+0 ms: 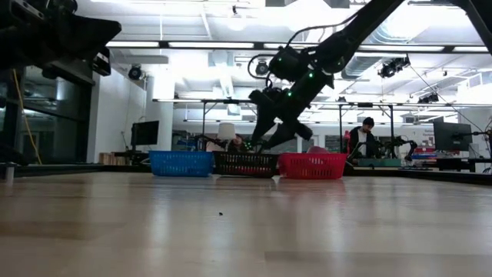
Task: Pick and place Stapler, Stapler remover, tape
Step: Return to Home Position
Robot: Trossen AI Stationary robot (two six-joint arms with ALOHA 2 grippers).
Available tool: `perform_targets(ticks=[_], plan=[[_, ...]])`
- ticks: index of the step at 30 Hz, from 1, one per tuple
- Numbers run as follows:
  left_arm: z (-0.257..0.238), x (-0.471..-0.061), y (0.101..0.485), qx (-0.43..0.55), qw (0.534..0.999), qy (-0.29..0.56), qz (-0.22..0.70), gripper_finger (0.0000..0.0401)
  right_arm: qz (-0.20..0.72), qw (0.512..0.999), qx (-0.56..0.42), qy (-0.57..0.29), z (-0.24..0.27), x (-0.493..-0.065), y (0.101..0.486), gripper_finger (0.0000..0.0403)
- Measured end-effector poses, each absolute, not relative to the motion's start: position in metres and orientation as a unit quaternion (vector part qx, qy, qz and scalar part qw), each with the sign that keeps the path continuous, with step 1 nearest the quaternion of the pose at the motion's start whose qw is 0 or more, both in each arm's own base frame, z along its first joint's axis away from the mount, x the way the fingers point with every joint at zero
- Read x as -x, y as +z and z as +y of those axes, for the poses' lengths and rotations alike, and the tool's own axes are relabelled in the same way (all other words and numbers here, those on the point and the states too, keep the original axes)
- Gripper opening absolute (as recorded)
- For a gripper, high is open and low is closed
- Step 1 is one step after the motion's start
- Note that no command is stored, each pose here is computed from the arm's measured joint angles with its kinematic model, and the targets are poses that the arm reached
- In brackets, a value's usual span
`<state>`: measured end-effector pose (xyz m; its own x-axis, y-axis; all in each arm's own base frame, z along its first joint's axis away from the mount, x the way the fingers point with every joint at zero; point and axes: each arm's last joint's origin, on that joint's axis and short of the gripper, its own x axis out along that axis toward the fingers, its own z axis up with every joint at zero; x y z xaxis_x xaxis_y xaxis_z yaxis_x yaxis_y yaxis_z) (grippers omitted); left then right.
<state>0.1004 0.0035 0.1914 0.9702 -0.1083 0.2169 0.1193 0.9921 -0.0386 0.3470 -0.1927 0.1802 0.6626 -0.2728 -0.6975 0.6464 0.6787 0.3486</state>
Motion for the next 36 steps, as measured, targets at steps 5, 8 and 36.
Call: perform_targets(ticks=[5, 8, 36], plan=[[0.003, -0.099, 0.190, 0.027, 0.993, -0.057, -0.103, 0.0001, 0.311, 0.874, -0.284, -0.244, -0.193, -0.336, 0.202, 0.0225], [0.003, -0.097, 0.190, 0.026, 0.993, -0.057, -0.103, 0.0001, 0.318, 0.883, -0.263, -0.222, -0.189, -0.326, 0.220, 0.0219], [0.003, -0.096, 0.179, 0.034, 0.997, -0.053, -0.054, 0.0001, 0.335, 0.930, -0.128, -0.078, -0.089, -0.236, 0.340, 0.0200]])
